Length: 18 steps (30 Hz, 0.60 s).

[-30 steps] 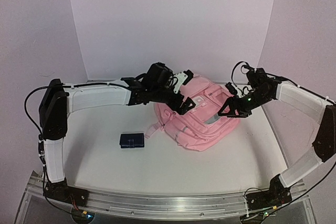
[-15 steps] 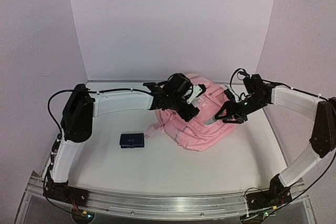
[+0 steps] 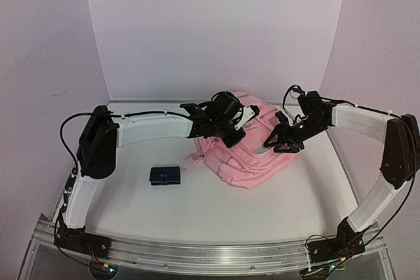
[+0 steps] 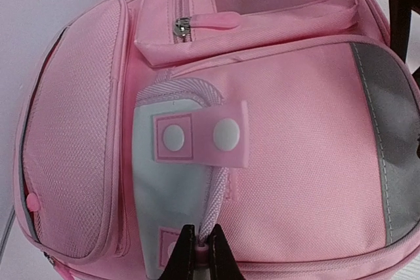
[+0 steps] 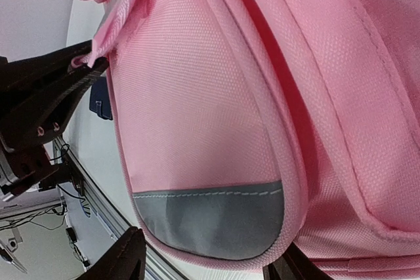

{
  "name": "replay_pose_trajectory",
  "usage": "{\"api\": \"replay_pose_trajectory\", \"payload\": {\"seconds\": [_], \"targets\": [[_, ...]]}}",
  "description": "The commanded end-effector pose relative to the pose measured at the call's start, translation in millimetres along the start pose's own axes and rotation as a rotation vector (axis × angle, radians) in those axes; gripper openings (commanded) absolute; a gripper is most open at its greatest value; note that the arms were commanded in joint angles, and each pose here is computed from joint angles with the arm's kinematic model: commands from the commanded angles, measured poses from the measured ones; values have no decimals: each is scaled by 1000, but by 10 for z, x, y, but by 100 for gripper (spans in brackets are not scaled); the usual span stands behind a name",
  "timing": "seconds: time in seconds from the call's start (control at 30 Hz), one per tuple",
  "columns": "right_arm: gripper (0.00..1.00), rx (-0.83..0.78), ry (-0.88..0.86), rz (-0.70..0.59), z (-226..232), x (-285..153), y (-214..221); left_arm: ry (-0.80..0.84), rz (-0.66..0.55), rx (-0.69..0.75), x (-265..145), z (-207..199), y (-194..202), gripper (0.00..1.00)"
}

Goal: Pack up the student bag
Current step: Adjust the student bag at the center of the board.

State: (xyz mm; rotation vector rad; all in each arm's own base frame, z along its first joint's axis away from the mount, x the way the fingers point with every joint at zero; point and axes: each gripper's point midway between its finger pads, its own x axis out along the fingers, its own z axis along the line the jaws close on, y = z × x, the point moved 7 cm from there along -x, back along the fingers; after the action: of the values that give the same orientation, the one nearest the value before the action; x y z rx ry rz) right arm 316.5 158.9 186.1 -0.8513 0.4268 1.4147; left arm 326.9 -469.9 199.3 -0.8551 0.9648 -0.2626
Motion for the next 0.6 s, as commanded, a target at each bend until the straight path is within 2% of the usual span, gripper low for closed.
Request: {"api": "replay_pose_trajectory", "payload": {"seconds": [0.0, 0.13, 0.27, 0.37, 0.57], "targets": [[60, -44, -15, -43, 118, -2, -177, 59, -72, -22, -198, 57, -153, 0], [48, -43, 49, -50, 28, 31, -195, 200, -141, -41, -372, -80, -241, 0], [24, -54, 82, -40, -31, 38, -122, 240, -181, -80, -544, -83, -305, 0], [0, -75, 119, -31, -63, 8, -62, 247, -201, -113, -653, -61, -345, 0], [0, -138, 215, 31, -183, -38, 141, 216, -212, -224, -818, 148, -367, 0]]}}
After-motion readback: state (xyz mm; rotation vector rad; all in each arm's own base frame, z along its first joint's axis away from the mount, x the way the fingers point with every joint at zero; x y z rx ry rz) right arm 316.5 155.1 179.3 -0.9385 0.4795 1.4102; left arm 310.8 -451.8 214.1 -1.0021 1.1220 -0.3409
